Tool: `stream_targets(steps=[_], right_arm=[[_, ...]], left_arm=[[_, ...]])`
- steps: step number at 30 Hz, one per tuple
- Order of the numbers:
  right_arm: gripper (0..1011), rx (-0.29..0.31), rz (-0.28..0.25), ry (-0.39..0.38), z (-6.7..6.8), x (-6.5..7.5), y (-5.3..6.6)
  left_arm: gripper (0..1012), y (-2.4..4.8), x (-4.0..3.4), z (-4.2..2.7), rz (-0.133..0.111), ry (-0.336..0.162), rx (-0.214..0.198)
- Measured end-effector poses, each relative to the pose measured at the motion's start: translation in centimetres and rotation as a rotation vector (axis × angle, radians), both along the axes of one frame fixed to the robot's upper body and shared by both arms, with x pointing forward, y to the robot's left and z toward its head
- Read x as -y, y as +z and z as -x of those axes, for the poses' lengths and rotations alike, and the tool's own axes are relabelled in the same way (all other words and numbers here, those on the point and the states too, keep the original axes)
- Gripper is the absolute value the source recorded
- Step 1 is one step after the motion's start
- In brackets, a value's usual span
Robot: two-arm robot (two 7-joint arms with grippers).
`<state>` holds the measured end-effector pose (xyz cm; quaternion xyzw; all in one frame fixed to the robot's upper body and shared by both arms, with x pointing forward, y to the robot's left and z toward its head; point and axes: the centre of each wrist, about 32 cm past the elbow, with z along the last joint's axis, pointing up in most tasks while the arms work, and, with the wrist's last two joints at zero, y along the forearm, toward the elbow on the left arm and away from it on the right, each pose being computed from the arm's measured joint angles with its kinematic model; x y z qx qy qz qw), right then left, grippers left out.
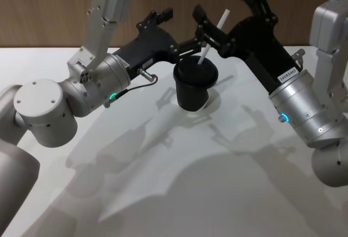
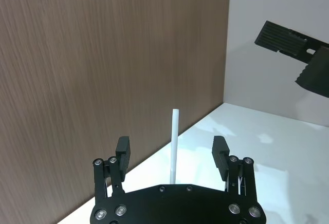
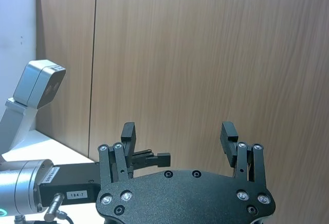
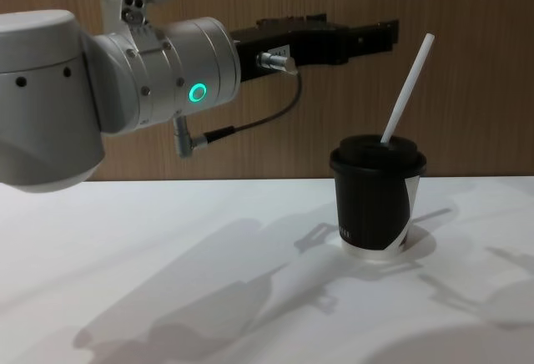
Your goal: Pick up the straw with one hand, pass it to the other hand, and insert it into the cup.
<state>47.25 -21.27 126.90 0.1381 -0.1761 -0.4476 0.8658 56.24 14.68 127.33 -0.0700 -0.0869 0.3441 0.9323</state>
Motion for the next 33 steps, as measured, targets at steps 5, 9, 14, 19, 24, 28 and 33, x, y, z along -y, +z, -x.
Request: stream_targets(steps=[5, 9, 14, 19, 24, 28, 33], right_arm=[[1001, -0.004, -0.005, 0.006, -0.02, -0.14, 0.02], [1001, -0.007, -0.009, 0.009, -0.04, -0.23, 0.04], [1001, -0.01, -0.011, 0.012, -0.05, -0.3, 0.04], [1001, -0.012, -0.013, 0.014, -0.06, -0.35, 0.04], [1001, -0.012, -0.014, 0.015, -0.06, -0.37, 0.05], [1001, -0.012, -0.015, 0.015, -0.07, -0.39, 0.07], [1001, -0.013, -0.015, 0.016, -0.07, -0.41, 0.07]], left_arm=[[1001, 0.01, -0.04, 0.06, 0.003, -0.001, -0.001], [1001, 0.02, -0.05, 0.1, 0.005, -0.002, -0.001], [1001, 0.03, -0.07, 0.13, 0.006, -0.002, -0.001], [1001, 0.03, -0.08, 0.15, 0.007, -0.003, -0.002], [1001, 0.03, -0.09, 0.17, 0.008, -0.003, -0.002], [1001, 0.04, -0.09, 0.17, 0.008, -0.003, -0.002], [1001, 0.04, -0.1, 0.18, 0.008, -0.003, -0.002]])
